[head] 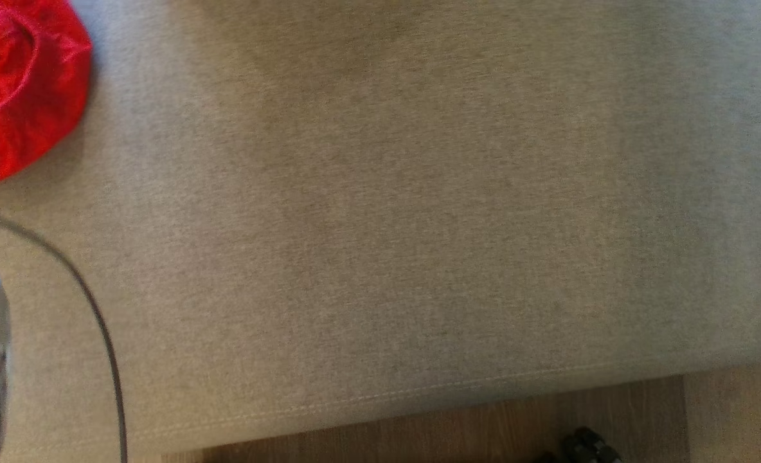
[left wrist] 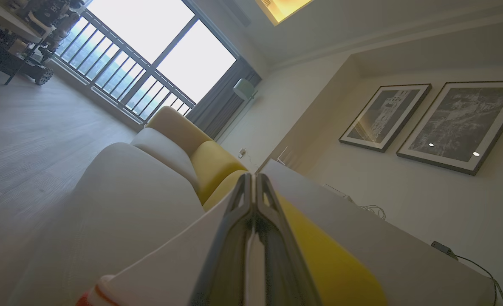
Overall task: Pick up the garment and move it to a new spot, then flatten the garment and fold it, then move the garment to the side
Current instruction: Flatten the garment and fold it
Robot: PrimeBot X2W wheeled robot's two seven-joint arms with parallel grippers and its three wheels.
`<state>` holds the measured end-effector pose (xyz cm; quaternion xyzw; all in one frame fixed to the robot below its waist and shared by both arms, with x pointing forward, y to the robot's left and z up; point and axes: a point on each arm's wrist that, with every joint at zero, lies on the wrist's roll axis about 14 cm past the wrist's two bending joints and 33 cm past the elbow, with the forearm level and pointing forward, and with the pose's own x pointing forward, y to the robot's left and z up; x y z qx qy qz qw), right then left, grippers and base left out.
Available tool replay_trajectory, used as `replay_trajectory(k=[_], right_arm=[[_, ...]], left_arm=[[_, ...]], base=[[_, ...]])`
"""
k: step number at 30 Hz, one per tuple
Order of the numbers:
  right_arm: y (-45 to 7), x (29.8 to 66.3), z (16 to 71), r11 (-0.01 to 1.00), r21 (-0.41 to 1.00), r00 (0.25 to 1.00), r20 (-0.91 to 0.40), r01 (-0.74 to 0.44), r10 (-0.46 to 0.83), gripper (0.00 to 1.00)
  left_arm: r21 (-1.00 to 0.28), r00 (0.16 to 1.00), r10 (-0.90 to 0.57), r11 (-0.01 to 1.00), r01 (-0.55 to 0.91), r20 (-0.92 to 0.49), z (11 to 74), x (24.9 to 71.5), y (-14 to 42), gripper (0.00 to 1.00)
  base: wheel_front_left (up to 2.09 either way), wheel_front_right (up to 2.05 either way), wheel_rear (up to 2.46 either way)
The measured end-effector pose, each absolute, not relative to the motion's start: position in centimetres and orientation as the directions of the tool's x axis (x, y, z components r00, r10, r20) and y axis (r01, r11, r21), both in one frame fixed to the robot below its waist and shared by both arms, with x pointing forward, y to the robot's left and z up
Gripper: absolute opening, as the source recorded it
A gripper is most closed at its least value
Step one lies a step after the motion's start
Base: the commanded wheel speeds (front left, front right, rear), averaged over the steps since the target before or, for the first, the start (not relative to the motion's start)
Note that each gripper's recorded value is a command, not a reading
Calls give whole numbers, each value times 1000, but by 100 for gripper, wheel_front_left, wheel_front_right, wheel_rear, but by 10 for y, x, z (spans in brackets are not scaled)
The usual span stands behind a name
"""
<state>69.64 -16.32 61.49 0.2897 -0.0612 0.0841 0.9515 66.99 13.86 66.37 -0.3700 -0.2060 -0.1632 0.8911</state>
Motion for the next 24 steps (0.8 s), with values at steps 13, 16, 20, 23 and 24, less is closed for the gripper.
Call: replay_trajectory(k=[13, 16, 20, 23, 24], right_arm=[[-192, 628, 508, 829, 558, 985, -115, -43, 129, 0], [-202, 580, 465, 826, 564, 967, -223, 27, 121, 0], [-218, 511, 418, 819, 559, 939, -335, 130, 80, 0], [-224, 466, 397, 820, 546, 922, -382, 172, 60, 0], [-221, 452, 392, 830, 532, 915, -398, 169, 68, 0]], left_arm=[[-770, 980, -156, 609, 192, 121, 510, 566, 151, 0], [-798, 990, -143, 599, 72, -18, 466, 512, 158, 0], [-808, 979, -137, 588, -44, -152, 433, 443, 159, 0], [-814, 972, -131, 575, -85, -194, 428, 408, 157, 0], [-811, 971, -121, 577, -101, -206, 427, 398, 160, 0]], base=[[0, 0, 0], [0, 0, 0], [0, 0, 0], [0, 0, 0], [0, 0, 0]])
